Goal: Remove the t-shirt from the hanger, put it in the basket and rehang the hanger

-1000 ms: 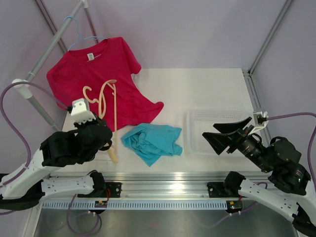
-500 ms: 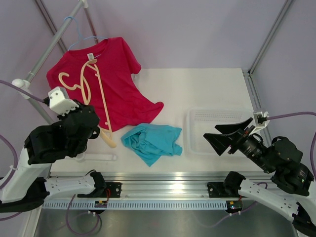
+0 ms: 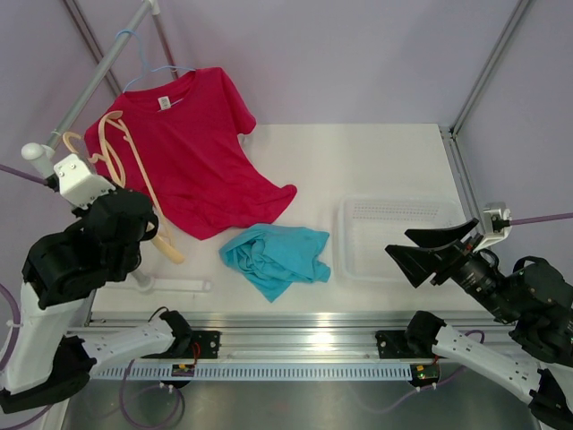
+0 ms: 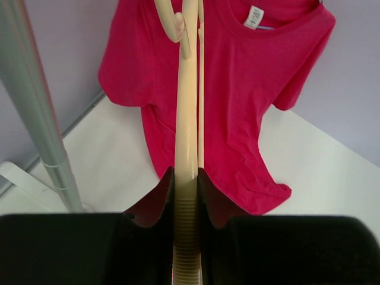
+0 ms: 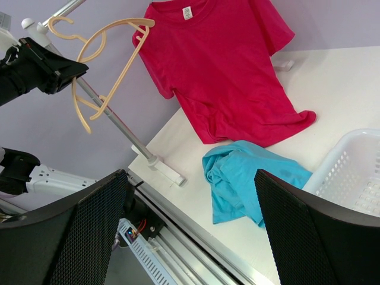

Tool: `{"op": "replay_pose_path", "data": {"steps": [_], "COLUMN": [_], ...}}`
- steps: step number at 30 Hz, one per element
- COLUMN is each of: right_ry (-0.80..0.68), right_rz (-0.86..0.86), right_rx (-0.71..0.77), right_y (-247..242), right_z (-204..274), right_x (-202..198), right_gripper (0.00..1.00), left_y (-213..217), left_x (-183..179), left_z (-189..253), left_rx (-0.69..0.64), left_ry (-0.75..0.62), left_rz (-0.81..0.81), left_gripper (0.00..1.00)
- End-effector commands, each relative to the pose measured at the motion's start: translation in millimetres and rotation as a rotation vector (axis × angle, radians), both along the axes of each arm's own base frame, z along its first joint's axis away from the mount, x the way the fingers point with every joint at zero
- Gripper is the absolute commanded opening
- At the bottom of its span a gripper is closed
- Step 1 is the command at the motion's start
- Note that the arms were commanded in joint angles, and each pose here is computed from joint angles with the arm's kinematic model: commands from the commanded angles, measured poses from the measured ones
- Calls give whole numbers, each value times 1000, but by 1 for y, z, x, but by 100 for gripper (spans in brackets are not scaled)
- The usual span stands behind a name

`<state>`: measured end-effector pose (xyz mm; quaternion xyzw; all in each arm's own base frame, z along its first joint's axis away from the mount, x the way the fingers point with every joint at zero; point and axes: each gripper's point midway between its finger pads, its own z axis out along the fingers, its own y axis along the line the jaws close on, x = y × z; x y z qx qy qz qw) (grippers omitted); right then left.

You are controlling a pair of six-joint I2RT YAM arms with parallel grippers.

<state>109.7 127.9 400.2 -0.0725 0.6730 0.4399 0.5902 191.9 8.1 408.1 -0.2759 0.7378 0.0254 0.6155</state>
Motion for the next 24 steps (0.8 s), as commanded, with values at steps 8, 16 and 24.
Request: {"op": "replay_pose_path", "data": {"steps": [8,16,24], "right_ry": [10,11,20], "right_rz": [-36,-53,-101], "right_rx": [-9,-24,-56], "right_y": [-5,-4,-10], "right_z": [0,-8,-20], "right_x": [5,9,16], "right_gripper": [95,95,95], "left_y": [28,27,39], "left_x": [-5,6,14], "left_z": [-5,16,29], "left_rx": [241,322,390], "left_ry": [154,161,199], "left_rz": [97,131,208], "left_gripper": [0,0,0]}}
